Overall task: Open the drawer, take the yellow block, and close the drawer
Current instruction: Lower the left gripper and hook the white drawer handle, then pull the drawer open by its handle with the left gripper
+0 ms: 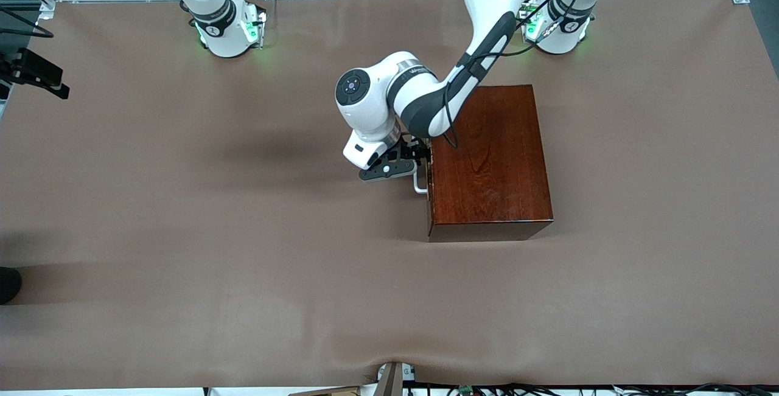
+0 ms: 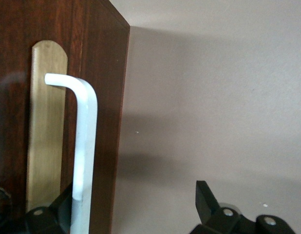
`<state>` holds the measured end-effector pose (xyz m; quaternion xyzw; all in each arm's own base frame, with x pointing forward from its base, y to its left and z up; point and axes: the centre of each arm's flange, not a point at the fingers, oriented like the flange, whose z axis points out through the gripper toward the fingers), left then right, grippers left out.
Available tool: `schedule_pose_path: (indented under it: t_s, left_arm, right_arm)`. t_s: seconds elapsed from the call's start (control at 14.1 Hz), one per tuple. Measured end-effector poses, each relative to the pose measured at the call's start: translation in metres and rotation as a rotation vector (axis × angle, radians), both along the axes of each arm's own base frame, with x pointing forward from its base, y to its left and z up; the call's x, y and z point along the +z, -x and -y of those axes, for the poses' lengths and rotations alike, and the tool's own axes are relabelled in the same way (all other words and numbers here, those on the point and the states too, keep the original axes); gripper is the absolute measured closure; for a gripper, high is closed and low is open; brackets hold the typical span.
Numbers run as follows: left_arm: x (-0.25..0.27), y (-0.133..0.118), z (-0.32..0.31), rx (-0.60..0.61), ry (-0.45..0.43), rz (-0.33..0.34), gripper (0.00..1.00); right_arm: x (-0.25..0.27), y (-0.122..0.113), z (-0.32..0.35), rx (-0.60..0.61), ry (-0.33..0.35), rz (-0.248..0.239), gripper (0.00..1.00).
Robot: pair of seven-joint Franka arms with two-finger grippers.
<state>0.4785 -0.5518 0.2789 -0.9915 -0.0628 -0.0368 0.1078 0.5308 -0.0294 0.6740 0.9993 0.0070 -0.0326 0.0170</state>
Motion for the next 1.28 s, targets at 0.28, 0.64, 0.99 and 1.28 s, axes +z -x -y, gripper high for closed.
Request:
schedule_pose_path:
  t_s: [0.28, 0.64, 0.99, 1.28]
  left_arm:
    - [0.002, 0.000, 0.005, 0.035, 0.033, 0.026, 0.00]
    - [0.010, 0.009, 0.026, 0.043, 0.110, 0.082, 0.00]
    - [0.014, 0.012, 0.034, 0.066, 0.151, 0.114, 0.00]
    - [0.016, 0.014, 0.039, 0.077, 0.174, 0.136, 0.00]
  right_arm:
    - [-0.002, -0.001, 0.006, -0.011, 0.000, -0.004, 0.00]
    - [-0.006, -0.004, 0.009, -0.017, 0.000, -0.009, 0.00]
    - [-0.010, -0.009, 0.010, -0.018, 0.001, -0.001, 0.00]
    - [-0.018, -0.016, 0.012, -0.019, 0.002, -0.005, 0.00]
